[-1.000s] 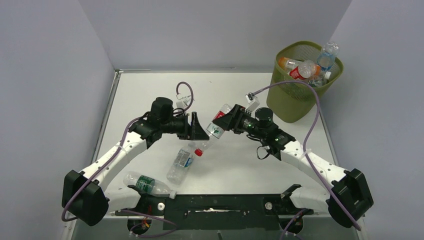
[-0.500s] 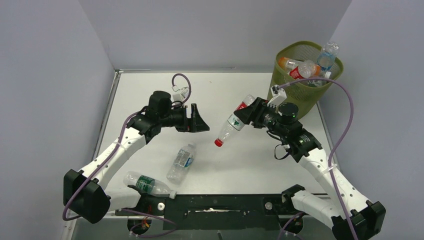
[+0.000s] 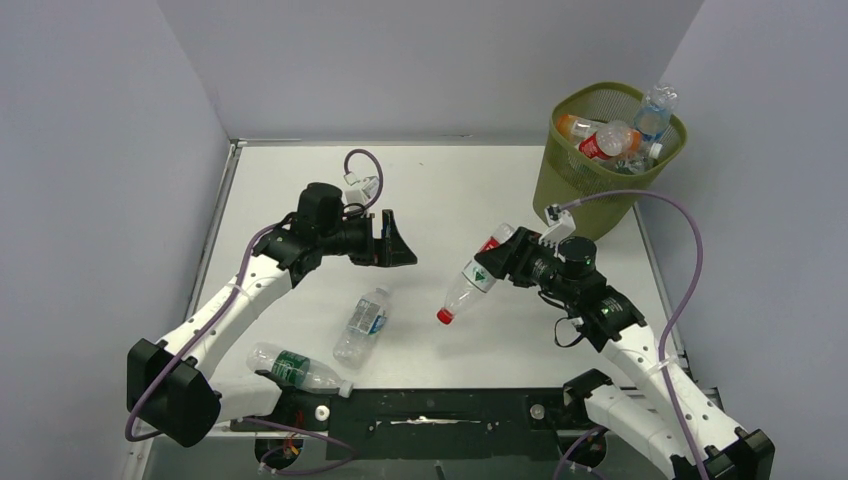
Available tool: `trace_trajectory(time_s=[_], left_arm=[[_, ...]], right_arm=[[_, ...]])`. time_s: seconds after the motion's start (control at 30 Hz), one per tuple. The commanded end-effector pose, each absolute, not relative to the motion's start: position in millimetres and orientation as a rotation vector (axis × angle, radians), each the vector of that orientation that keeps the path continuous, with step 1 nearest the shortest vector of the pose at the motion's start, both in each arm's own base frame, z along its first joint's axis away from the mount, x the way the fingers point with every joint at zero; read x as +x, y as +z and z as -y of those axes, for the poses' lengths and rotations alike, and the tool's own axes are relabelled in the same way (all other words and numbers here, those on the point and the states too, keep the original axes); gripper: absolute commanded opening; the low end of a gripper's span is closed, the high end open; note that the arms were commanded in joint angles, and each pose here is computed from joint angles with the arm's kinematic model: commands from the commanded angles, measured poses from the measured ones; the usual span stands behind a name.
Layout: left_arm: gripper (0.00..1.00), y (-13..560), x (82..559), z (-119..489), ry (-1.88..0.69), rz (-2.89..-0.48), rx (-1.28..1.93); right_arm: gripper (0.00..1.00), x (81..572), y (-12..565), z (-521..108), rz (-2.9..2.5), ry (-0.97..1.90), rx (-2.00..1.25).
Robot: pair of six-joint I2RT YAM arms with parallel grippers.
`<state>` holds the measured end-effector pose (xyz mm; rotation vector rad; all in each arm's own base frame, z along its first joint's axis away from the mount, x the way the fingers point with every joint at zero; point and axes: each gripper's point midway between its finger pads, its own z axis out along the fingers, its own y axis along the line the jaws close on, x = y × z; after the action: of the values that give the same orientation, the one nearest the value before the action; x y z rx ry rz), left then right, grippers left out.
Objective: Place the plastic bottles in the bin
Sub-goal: Place the plastic bottle in the trash bin.
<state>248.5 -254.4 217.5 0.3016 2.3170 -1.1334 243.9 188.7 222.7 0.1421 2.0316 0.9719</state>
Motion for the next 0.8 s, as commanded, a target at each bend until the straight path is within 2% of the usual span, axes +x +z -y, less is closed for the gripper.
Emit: trace_trajectory(time_s=[0.0,0.77], left_arm=[[0.85,234,260,257,-1.133,-2.240,0.323],[0.86,237,272,266,-1.157,-2.231,0.304]], right_arm=[[0.49,241,230,-190,-1.984,1.012,0.152],[0.50,246,231,-198,-1.989,1.028,0.110]])
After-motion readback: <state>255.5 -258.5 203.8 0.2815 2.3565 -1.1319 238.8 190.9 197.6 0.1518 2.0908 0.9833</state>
